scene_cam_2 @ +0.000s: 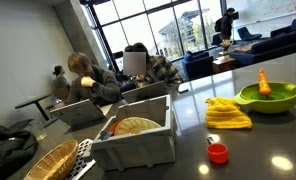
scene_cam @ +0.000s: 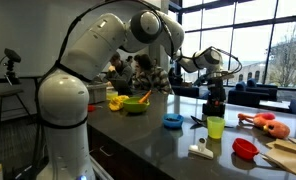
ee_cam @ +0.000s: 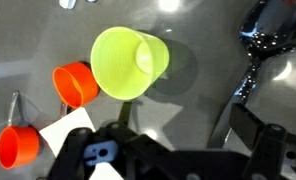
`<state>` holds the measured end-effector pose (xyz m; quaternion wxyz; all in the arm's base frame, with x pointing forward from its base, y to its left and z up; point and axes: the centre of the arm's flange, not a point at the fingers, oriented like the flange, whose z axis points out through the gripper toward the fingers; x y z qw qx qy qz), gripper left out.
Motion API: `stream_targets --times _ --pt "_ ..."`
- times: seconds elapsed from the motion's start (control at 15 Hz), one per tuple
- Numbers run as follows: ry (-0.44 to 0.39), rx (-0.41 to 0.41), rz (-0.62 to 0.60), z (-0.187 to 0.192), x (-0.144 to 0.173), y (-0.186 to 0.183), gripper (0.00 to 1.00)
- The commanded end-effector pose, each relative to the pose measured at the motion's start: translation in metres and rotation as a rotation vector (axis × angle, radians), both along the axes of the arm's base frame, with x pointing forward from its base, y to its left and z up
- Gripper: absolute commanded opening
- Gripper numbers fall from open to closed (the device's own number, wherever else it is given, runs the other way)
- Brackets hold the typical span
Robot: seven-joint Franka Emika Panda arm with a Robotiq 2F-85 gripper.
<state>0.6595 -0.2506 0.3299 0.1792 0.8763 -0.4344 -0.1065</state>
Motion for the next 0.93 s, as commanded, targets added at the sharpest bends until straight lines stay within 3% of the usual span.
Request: stream_targets --times 0.0,0.33,0.87 --pt "-0.108 0.045 0.006 0.025 0.004 0.019 1.00" --pt "-0.111 0.151 0.042 0.023 0.015 0.020 1.00" --pt "-0.057 0.201 0.025 -0.007 0.015 0.001 1.00"
